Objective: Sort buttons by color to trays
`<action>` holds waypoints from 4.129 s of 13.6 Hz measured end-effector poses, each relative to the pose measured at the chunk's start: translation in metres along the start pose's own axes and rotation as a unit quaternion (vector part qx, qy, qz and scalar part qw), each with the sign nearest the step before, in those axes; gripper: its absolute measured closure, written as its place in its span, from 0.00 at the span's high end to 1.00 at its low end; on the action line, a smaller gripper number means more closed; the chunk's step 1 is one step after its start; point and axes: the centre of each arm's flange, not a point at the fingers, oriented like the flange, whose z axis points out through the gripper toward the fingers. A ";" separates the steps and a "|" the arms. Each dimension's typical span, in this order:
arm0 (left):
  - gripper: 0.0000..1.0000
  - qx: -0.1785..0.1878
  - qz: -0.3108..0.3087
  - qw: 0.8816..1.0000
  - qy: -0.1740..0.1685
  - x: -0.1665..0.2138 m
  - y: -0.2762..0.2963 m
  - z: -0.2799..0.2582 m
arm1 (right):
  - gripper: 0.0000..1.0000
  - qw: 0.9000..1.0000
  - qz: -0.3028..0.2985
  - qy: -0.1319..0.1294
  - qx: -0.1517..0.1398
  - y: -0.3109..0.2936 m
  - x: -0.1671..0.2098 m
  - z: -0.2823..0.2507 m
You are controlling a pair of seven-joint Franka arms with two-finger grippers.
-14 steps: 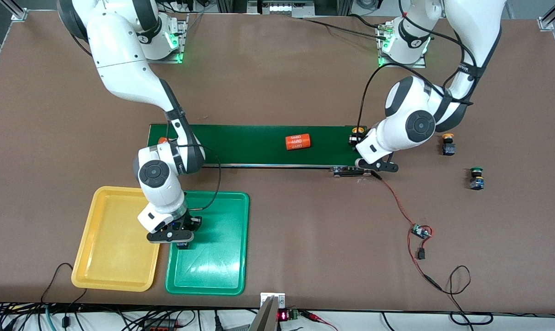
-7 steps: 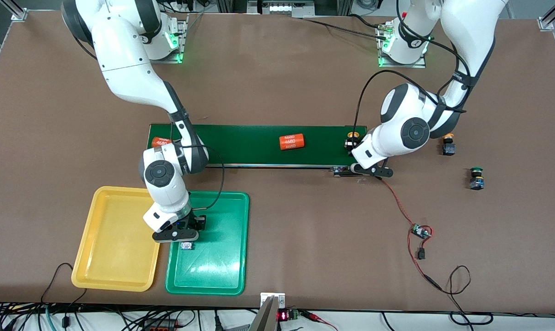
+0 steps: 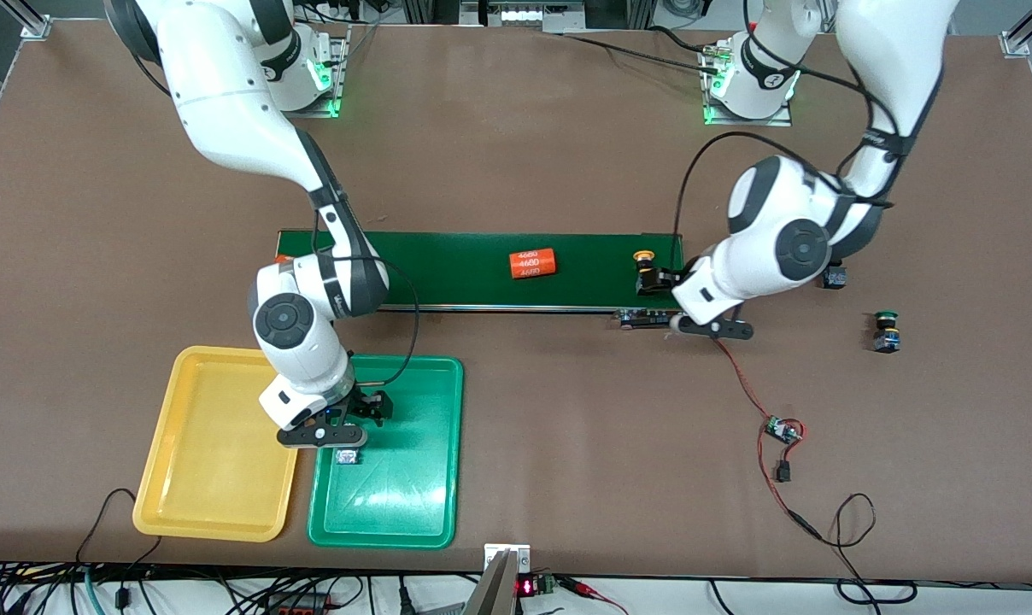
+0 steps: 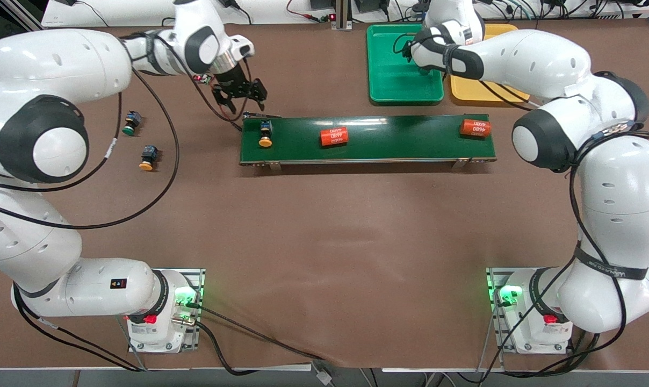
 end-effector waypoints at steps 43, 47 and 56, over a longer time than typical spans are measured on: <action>0.40 0.116 0.108 0.987 0.031 -0.039 -0.225 -0.007 | 1.00 0.985 0.086 -0.148 0.026 -0.207 -0.161 -0.097; 0.40 0.123 0.094 0.986 0.057 -0.033 -0.113 -0.007 | 1.00 0.984 0.089 -0.149 0.025 -0.213 -0.166 -0.099; 0.40 0.041 0.034 0.997 0.052 -0.037 0.023 0.015 | 1.00 0.984 0.089 -0.150 0.025 -0.215 -0.168 -0.098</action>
